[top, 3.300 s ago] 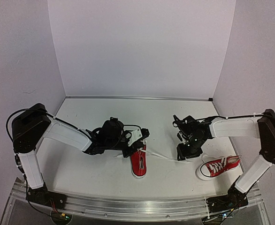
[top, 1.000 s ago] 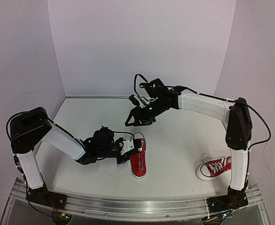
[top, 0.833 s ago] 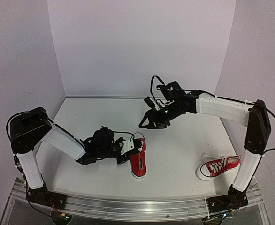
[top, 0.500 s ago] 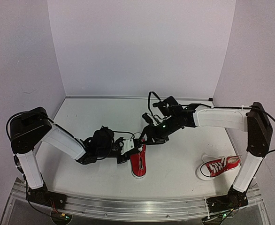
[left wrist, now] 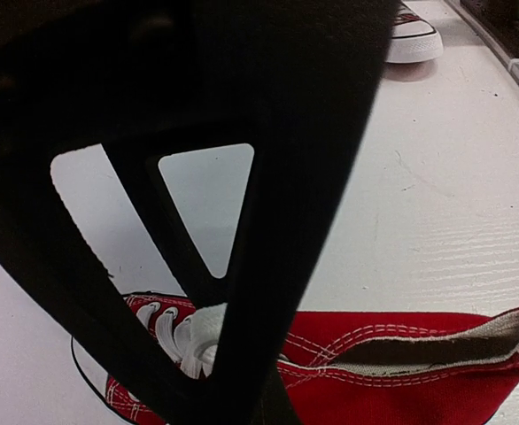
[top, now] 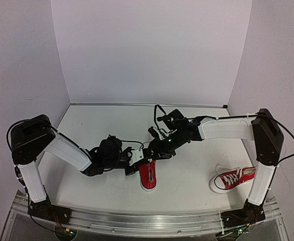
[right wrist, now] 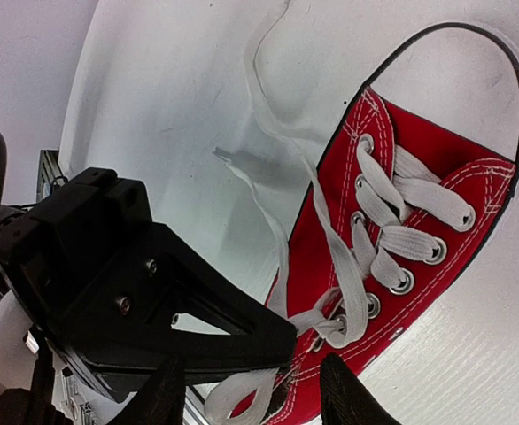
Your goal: Tie the shoes
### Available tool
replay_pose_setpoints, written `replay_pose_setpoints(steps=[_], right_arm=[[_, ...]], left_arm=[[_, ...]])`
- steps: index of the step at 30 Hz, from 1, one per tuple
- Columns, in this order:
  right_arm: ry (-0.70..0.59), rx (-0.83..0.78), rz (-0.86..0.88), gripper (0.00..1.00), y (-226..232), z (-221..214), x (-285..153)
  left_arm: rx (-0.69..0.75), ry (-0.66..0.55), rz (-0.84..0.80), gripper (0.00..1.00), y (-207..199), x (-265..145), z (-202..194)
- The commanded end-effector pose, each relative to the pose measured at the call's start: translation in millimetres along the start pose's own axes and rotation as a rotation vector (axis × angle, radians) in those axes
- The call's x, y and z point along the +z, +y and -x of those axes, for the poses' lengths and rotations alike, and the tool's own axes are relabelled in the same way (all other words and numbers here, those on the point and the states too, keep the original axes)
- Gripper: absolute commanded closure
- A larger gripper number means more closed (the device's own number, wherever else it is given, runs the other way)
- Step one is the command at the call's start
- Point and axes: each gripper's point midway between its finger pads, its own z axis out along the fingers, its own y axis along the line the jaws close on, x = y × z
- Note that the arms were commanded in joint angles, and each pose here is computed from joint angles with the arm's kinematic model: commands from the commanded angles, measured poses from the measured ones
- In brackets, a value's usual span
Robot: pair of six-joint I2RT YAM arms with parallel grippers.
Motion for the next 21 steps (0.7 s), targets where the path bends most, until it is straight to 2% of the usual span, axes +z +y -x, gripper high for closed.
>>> replay_pose_setpoints(steps=[1,10,12,14,17,21], right_arm=[[-0.011,-0.008,-0.001,0.55,0.4,1.9,2.7],[-0.017,-0.016,0.006,0.84,3.7,3.8,0.2],[-0.017,-0.017,0.005,0.93,3.6,3.2,-0.6],[-0.019,-0.020,0.004,1.00,3.7,2.9,-1.3],[-0.028,-0.026,-0.002,1.00,3.7,4.1,-3.6],[-0.036,-0.031,-0.012,1.00,2.8,4.8,-5.0]], left_arm=[[0.016,-0.079,0.046,0.99,16.1,-0.2,31.1],[0.014,-0.073,0.053,0.99,17.7,1.2,29.8],[0.011,-0.067,0.055,0.98,18.6,2.1,29.3],[-0.003,-0.062,0.063,0.86,20.4,1.3,29.7],[-0.057,-0.019,0.097,0.66,27.7,-4.6,27.6],[-0.194,0.094,0.176,0.57,51.8,-24.6,26.1]])
